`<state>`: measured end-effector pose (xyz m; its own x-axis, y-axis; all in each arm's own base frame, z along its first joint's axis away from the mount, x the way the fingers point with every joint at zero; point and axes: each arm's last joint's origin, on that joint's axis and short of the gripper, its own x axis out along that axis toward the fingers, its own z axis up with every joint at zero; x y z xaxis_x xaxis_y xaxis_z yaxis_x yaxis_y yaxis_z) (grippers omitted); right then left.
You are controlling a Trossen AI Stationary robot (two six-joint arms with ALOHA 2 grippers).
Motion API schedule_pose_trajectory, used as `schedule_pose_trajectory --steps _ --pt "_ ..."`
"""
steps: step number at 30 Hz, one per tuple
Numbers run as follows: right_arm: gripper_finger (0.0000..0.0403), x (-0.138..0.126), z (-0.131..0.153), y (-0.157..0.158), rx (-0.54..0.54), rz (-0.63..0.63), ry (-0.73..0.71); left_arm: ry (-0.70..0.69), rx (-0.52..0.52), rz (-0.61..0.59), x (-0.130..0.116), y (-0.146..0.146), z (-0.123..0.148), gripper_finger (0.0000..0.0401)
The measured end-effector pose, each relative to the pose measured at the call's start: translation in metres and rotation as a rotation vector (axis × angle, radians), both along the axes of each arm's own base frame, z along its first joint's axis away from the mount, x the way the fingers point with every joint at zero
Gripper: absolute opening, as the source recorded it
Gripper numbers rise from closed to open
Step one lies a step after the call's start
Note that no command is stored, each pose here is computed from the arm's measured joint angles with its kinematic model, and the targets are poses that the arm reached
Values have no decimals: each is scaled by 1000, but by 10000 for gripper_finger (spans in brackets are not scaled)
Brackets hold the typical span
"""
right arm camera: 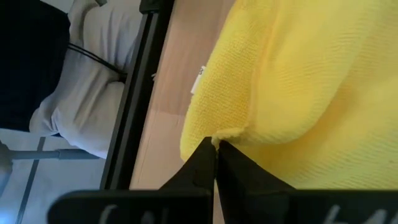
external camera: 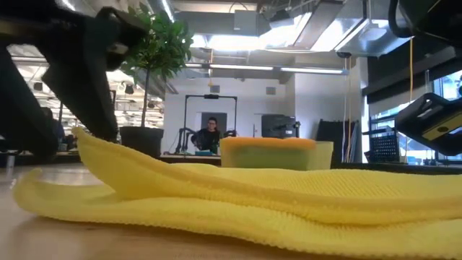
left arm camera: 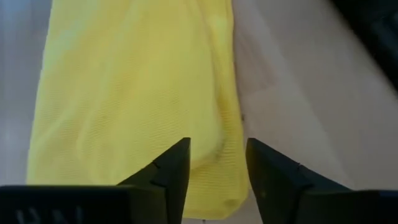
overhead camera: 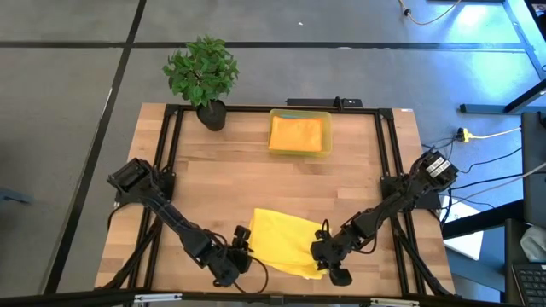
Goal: Fold microfiber towels
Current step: Fold the yellow microfiber towel
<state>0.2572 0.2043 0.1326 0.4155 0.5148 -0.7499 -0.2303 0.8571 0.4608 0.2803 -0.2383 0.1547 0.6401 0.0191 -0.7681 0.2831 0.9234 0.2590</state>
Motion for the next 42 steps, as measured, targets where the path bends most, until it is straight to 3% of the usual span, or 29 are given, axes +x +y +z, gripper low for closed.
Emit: schedule_pose_trajectory --steps 12,15,21,25,29,33,42 --pt "10 0 0 0 1 -12 5 7 40 3 2 3 -4 143" --pt "10 0 -1 -2 -18 -75 24 16 75 -22 1 4 -5 114" --pt "10 0 -1 -1 -3 -66 24 69 144 -18 0 12 -8 14" --pt "10 0 0 -1 7 -58 25 83 169 -10 -1 15 -9 3" --pt "10 0 0 -1 9 -58 23 86 145 -17 -1 14 -8 1" --pt "10 0 0 -1 9 -58 23 126 44 12 0 14 -9 3" --pt "19 1 0 -1 8 -61 19 65 -24 29 -1 -1 0 79"
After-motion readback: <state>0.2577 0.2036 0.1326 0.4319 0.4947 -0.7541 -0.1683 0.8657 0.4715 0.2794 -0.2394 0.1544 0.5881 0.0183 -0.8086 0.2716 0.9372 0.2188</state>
